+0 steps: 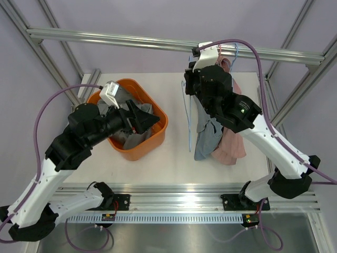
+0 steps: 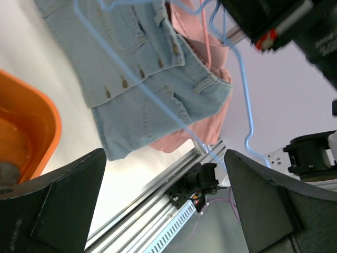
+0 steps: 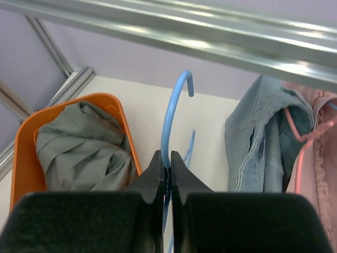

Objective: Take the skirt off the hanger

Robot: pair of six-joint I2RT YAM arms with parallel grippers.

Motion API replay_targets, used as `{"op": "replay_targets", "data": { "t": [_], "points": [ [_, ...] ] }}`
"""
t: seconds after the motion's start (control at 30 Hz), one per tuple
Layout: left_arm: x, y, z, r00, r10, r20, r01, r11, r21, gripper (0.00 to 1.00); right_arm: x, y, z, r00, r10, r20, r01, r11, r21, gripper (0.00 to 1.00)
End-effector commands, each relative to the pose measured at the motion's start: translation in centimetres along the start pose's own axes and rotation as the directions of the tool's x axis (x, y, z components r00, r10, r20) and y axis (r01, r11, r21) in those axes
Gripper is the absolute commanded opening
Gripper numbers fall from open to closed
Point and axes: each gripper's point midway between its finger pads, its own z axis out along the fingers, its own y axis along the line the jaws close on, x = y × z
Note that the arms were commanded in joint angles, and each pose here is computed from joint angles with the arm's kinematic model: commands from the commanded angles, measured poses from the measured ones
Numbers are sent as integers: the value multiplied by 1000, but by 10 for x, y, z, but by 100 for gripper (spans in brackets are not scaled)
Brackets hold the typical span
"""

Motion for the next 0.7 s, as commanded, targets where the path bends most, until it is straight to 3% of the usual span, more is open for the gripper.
{"op": "replay_targets", "data": {
  "t": [0.0, 0.37, 0.67],
  "points": [
    [-14, 6, -15, 993, 29, 111, -27, 999, -17, 99, -32, 3, 13, 992, 2, 125, 2, 999, -36, 0],
    [25, 36, -5, 996, 78, 40, -77, 996, -40, 99, -62, 7, 22, 974, 19, 226, -9, 999, -49, 0],
    [38, 37, 2, 998, 63, 30, -63, 998, 8, 99, -69, -7, 47, 976, 16, 215, -15, 1000, -9, 0]
  ]
}}
